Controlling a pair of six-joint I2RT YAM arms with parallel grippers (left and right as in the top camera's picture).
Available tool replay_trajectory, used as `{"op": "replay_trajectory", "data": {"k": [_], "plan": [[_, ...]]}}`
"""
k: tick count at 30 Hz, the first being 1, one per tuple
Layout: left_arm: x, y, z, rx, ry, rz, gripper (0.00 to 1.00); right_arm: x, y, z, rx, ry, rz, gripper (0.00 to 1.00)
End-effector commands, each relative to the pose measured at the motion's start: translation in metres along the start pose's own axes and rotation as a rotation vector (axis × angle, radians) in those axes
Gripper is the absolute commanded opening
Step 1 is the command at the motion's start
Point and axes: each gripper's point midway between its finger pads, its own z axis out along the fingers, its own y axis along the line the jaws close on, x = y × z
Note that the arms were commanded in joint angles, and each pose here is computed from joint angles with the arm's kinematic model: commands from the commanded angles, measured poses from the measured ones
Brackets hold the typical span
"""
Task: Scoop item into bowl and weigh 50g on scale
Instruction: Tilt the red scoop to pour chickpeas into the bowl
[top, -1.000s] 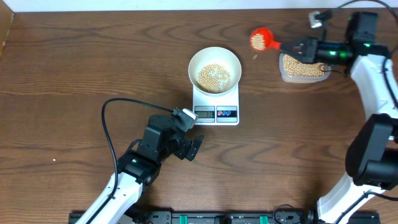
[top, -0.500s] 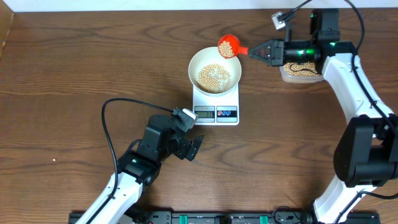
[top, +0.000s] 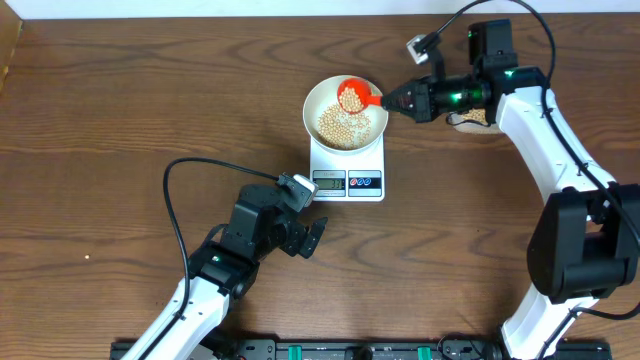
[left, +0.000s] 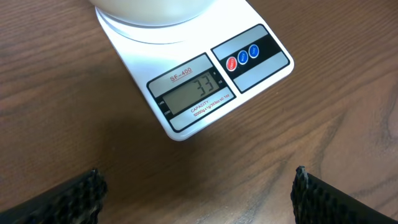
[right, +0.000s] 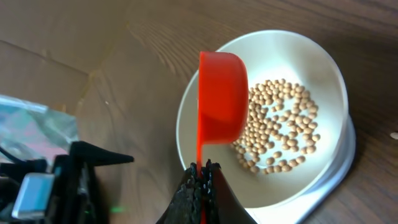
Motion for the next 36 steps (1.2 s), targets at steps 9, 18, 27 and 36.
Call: {"op": "replay_trajectory", "data": {"k": [9,18,27,36], "plan": [[0.001,0.003,0.001,-0.014,0.004,-0.014,0.97,0.008,-0.019,0.014,0.151,0.068,-0.157,0.01],[0.001,0.003,0.001,-0.014,0.004,-0.014,0.97,0.008,-0.02,0.016,0.191,0.086,-0.222,0.01],[0.001,0.003,0.001,-0.014,0.004,-0.014,0.97,0.005,-0.018,0.017,0.288,0.116,-0.331,0.01],[0.001,0.003,0.001,-0.014,0.004,-0.014,0.97,-0.001,-0.015,0.018,0.421,0.15,-0.454,0.01]]}}
